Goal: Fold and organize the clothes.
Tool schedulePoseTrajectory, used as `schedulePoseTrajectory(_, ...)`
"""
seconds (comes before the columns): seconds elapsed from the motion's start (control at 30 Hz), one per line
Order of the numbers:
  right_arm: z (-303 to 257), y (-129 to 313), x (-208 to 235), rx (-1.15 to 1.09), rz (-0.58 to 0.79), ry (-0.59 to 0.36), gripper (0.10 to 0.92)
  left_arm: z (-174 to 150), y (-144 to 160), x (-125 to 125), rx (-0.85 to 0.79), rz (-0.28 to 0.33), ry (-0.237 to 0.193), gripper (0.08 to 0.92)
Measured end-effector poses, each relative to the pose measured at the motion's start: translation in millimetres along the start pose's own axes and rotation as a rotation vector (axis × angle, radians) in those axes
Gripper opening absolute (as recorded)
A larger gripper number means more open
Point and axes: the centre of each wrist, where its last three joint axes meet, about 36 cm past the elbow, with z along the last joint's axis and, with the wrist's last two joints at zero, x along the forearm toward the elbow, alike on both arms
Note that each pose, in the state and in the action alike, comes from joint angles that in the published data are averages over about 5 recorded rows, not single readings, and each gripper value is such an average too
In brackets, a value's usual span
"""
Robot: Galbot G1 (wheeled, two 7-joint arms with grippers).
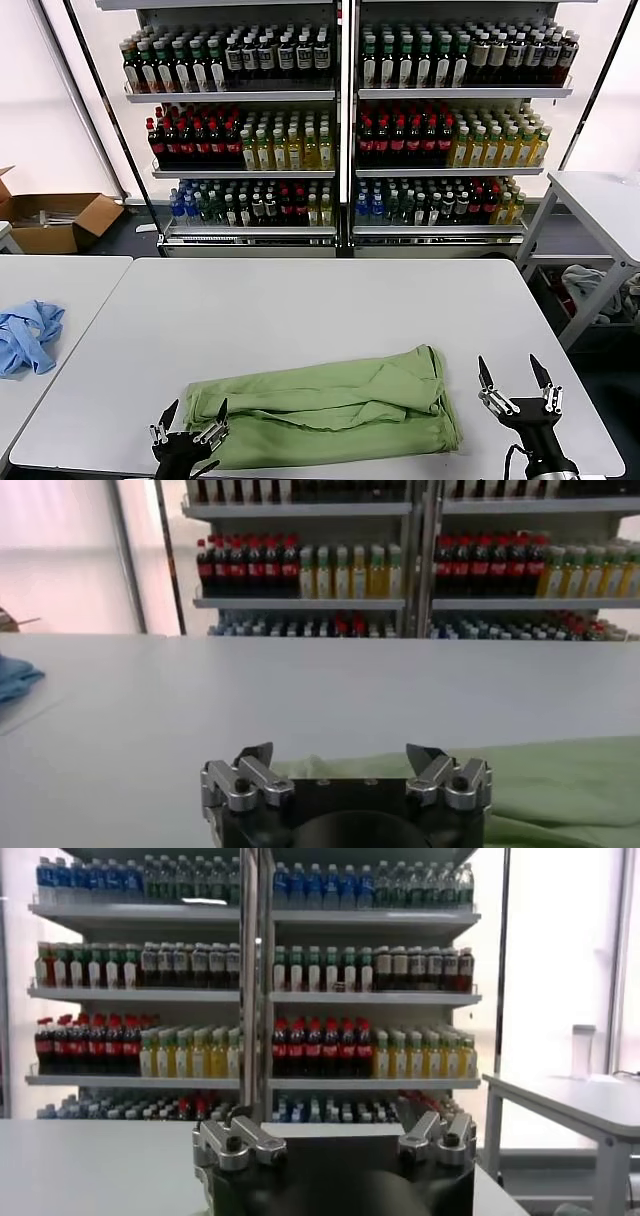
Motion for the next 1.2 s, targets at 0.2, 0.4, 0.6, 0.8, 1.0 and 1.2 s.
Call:
schedulePoseTrajectory(0.2, 4, -8, 0, -0.042, 0.015, 0.02, 0.823, 15, 1, -16, 0.041, -0.024, 0.013, 0.823)
schedulePoseTrajectory(0.4, 6, -9, -1, -0.072, 0.024, 0.041, 0.823, 26, 3, -31, 0.088, -0.053, 0.032, 0.823)
schedulePoseTrajectory(0.6, 4, -12, -4, -0.085, 0.029, 0.047, 0.823, 33, 3, -38, 0.138, -0.071, 0.052, 0.817)
schedulePoseTrajectory(0.8, 4, -13, -5, -0.094, 0.027, 0.051, 0.823, 40, 4, -42, 0.168, -0.093, 0.064, 0.705)
schedulePoseTrajectory(1.0, 3, -13, -8, -0.099, 0.028, 0.05, 0.823, 44, -1, -40, 0.193, -0.085, 0.065, 0.533)
schedulePoseTrajectory(1.2, 4, -11, -8, -0.103, 0.031, 0.048, 0.823, 46, -12, -36, 0.207, -0.052, 0.059, 0.36)
